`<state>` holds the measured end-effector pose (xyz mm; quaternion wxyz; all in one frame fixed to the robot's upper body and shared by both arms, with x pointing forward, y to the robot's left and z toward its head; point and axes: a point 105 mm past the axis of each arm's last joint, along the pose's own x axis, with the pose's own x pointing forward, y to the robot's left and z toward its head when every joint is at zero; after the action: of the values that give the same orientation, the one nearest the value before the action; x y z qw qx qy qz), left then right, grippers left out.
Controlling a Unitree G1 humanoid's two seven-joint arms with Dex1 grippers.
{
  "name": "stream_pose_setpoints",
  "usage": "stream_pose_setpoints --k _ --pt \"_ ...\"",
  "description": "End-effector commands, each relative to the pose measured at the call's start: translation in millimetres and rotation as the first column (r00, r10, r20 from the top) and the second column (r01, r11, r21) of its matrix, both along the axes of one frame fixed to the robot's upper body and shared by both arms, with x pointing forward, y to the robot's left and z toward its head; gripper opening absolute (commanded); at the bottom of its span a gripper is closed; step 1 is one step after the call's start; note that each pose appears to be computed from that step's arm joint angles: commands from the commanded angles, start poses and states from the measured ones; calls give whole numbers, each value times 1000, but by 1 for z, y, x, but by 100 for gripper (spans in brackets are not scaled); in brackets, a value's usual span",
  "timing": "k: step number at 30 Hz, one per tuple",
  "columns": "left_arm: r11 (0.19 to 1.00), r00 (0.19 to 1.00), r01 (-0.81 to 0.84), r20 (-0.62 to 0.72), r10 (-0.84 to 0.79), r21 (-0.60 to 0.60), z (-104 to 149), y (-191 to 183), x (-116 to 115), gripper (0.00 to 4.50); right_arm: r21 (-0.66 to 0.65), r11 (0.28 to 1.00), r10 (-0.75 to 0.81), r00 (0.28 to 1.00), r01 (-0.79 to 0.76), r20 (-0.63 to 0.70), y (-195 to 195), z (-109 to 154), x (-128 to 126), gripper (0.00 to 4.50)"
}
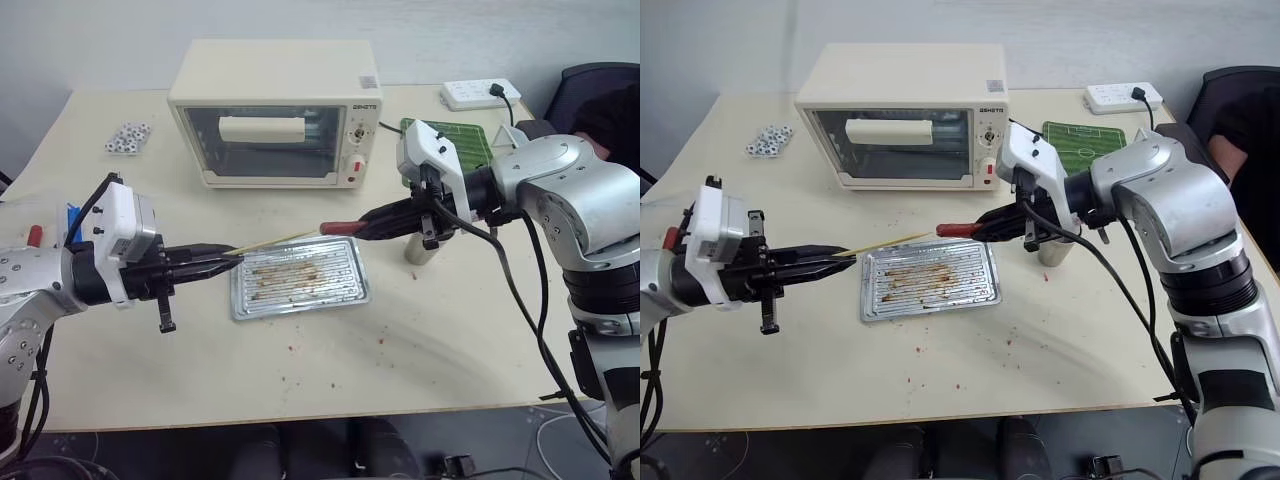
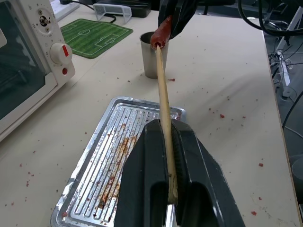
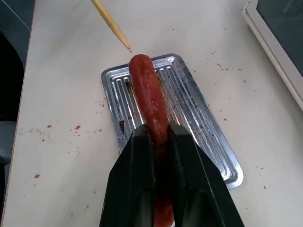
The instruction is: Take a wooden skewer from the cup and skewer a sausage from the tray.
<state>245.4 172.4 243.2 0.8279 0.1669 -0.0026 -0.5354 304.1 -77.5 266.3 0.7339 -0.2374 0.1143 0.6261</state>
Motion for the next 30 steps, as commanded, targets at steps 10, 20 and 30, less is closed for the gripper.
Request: stream_pose_setpoints --k 10,20,30 --pt "1000 999 20 42 -21 4 8 -5 2 0 34 999 36 998 -38 51 7 15 -12 19" --pt "1000 999 12 47 -12 12 9 -1 1 0 23 1000 -1 998 0 58 -2 13 -5 19" --pt "1000 999 4 53 -5 14 11 1 2 0 22 1000 -10 998 8 57 -4 12 -1 19"
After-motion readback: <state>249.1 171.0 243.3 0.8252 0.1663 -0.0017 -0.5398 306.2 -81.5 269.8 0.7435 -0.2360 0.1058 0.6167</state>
